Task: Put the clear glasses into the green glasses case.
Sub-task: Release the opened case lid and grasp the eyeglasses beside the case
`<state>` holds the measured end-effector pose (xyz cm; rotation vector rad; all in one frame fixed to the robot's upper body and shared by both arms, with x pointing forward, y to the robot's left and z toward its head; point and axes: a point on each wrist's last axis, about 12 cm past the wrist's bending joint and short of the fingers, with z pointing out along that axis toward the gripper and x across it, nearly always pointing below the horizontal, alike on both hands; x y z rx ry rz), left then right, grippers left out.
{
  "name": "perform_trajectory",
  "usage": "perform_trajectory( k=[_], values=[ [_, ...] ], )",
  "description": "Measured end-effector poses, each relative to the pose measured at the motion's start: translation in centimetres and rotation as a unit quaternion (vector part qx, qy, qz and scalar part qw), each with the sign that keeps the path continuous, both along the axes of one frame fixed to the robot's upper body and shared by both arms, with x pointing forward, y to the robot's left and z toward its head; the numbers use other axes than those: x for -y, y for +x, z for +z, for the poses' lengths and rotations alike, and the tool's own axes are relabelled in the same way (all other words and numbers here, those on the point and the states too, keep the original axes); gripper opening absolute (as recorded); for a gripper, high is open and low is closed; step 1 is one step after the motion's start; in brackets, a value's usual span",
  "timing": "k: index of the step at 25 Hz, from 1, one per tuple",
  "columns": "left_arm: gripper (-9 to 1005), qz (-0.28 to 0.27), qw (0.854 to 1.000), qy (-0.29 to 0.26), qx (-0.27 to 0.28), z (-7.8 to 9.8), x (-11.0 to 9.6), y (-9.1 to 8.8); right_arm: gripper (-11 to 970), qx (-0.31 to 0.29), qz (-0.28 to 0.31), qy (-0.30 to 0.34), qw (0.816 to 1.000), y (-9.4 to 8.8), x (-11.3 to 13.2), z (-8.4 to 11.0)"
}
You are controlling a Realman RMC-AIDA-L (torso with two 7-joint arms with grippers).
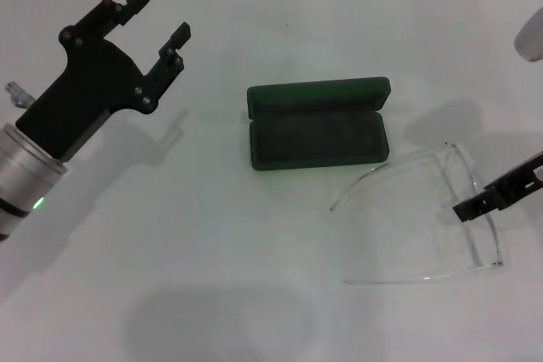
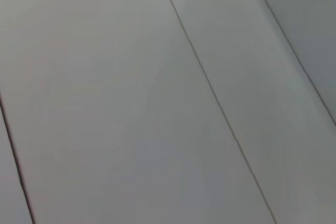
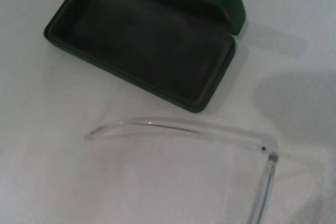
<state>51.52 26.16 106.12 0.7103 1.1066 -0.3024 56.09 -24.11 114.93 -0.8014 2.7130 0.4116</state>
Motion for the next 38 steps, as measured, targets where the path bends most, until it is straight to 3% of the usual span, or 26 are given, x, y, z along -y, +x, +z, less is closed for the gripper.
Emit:
perform_trajectory(
  k=[8, 21, 30, 38],
  values=[
    [535, 0.004, 1.000, 0.011, 0.004, 0.0, 0.1, 0.2, 656, -0.001, 0.005, 0.001, 1.000, 0.0, -0.4, -0.7],
    [535, 0.015, 1.000, 0.020, 0.012, -0.1, -0.1, 0.1, 296, 0.003, 0.018, -0.004, 1.000, 0.1, -0.6, -0.4],
    [536, 0.018, 1.000, 0.015, 0.008, -0.4, 0.0, -0.2, 232, 0.002, 0.040, -0.013, 0.999, -0.1, -0.6, -0.4],
    [536, 0.027, 0.999, -0.011, -0.015, -1.0, 1.8, -0.2, 183, 0.011, 0.070, -0.019, 0.997, -0.2, -0.2, -0.5]
  ],
)
